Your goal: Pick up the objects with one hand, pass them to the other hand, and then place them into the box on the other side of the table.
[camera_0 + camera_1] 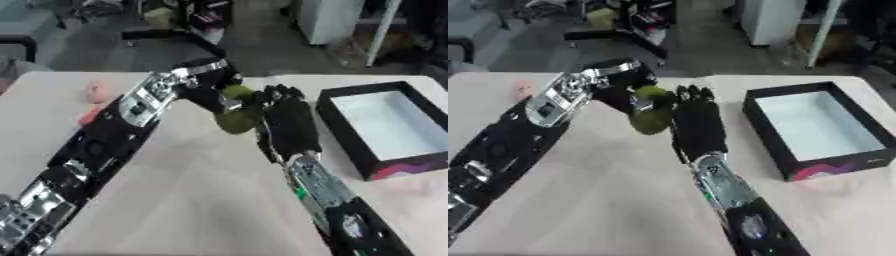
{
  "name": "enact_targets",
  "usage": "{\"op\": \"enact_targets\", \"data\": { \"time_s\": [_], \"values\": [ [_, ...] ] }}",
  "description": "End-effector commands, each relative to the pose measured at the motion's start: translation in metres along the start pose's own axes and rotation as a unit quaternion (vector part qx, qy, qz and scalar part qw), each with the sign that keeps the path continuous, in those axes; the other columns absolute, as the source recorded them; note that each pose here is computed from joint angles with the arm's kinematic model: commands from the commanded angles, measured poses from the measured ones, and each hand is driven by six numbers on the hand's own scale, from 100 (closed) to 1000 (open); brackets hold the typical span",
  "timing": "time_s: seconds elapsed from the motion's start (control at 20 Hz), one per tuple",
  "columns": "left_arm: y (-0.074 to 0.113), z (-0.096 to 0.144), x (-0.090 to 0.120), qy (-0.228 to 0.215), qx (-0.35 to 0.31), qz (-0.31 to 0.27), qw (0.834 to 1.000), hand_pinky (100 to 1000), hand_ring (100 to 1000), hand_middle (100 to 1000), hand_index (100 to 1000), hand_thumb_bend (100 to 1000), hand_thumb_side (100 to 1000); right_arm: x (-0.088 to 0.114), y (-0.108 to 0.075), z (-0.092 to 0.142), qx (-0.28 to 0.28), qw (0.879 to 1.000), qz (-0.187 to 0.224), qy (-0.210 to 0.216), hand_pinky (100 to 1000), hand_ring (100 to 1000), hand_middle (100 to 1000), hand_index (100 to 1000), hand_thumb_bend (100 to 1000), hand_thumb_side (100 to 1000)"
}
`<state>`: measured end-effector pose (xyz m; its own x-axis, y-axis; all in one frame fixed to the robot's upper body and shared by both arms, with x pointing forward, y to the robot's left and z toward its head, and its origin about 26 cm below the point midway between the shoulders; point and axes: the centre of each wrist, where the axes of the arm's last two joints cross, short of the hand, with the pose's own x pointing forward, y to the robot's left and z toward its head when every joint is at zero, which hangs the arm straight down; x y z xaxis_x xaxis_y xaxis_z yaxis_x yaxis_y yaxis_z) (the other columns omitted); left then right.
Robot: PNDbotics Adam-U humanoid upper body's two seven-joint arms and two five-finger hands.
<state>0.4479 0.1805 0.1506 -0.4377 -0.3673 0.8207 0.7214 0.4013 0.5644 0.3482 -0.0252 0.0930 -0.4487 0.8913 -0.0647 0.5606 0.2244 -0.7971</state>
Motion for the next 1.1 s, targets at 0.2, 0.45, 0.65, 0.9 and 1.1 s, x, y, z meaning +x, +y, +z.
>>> {"op": "enact_targets", "data": {
  "time_s": [0.2,0.45,0.65,0.9,1.1],
  "values": [
    [0.012,0.001,0.012,-0.015,-0.010,-0.016,1.000,543,354,353,418,218,100,0.001,0.000,-0.005,-0.057,0.998,-0.034,0.006,537,570,400,346,100,145],
    [0.021,0.010,0.010,-0.025,-0.031,-0.023,0.999,619,465,488,572,707,269,-0.008,0.007,-0.001,-0.051,0.998,-0.041,0.010,529,568,385,307,100,135],
    [0.031,0.021,0.006,-0.030,-0.023,-0.029,0.999,661,516,559,659,906,410,-0.018,0.005,-0.001,-0.051,0.998,-0.039,0.016,530,571,383,294,100,129],
    [0.045,0.041,0.000,-0.026,0.005,-0.033,0.999,681,542,600,701,982,477,-0.036,-0.005,-0.007,-0.062,0.997,-0.032,0.034,524,570,380,286,100,123],
    [0.053,0.056,-0.002,-0.017,0.030,-0.037,0.999,683,546,607,708,977,508,-0.058,-0.013,-0.011,-0.065,0.995,-0.021,0.067,502,564,368,284,100,120]
  ]
}}
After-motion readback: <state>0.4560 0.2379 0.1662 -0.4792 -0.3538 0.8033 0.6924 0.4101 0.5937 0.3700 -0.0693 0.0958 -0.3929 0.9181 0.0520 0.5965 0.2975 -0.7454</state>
